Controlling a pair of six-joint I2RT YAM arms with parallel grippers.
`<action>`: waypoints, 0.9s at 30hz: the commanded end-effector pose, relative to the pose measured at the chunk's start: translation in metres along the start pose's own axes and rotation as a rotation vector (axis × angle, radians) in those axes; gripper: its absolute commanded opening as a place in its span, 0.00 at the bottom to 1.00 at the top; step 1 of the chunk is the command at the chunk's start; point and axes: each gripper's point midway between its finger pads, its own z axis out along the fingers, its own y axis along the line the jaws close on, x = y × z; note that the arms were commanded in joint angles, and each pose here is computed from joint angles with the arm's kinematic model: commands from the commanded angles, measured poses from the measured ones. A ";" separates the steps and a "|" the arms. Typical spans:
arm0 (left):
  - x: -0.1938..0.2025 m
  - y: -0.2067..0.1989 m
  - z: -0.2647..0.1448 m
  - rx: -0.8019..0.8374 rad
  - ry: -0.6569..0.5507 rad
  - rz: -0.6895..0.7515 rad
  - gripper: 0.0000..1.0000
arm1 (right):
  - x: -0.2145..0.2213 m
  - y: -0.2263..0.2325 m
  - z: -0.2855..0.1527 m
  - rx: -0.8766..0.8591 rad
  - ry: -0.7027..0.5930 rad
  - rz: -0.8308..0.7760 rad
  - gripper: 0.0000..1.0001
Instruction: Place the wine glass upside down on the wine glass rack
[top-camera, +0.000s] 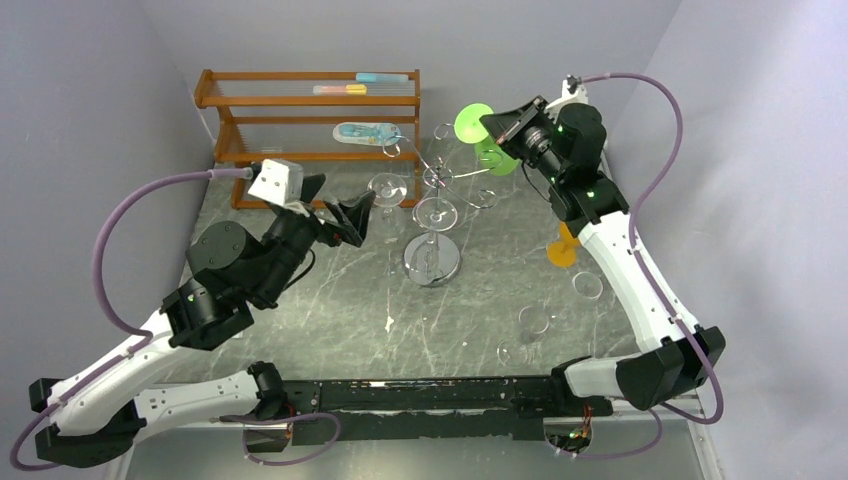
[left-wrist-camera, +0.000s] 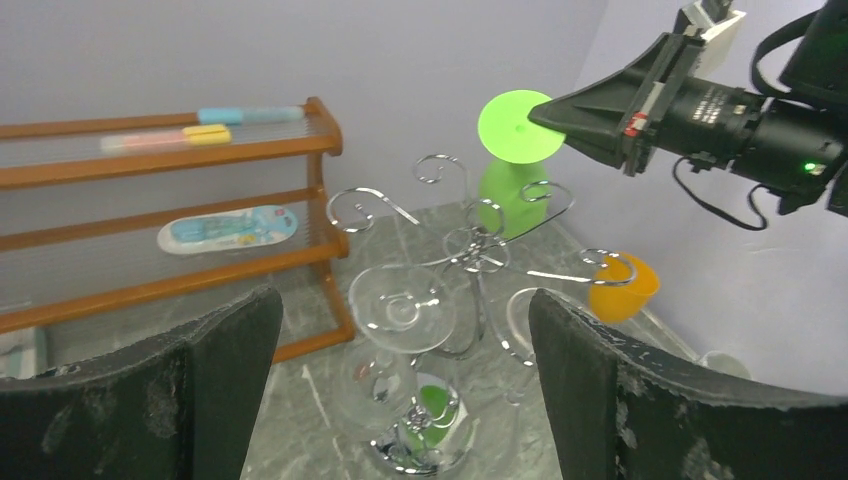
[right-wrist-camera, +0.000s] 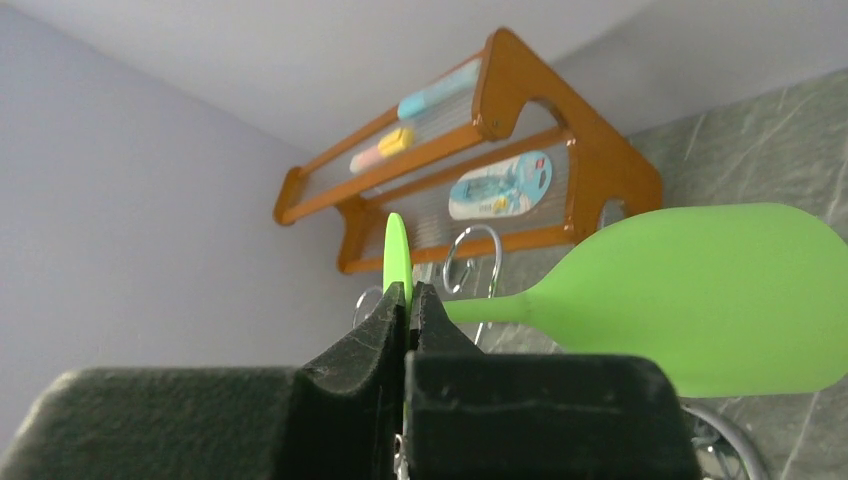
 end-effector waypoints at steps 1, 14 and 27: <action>0.011 0.022 -0.003 -0.105 0.001 0.039 0.97 | 0.018 0.011 -0.002 -0.097 0.094 0.037 0.00; 0.019 0.027 -0.001 -0.133 -0.015 0.063 0.96 | 0.035 -0.001 -0.018 -0.052 0.177 0.111 0.00; 0.027 0.024 0.001 -0.118 0.000 0.068 0.97 | 0.035 -0.014 -0.026 0.046 0.227 0.148 0.00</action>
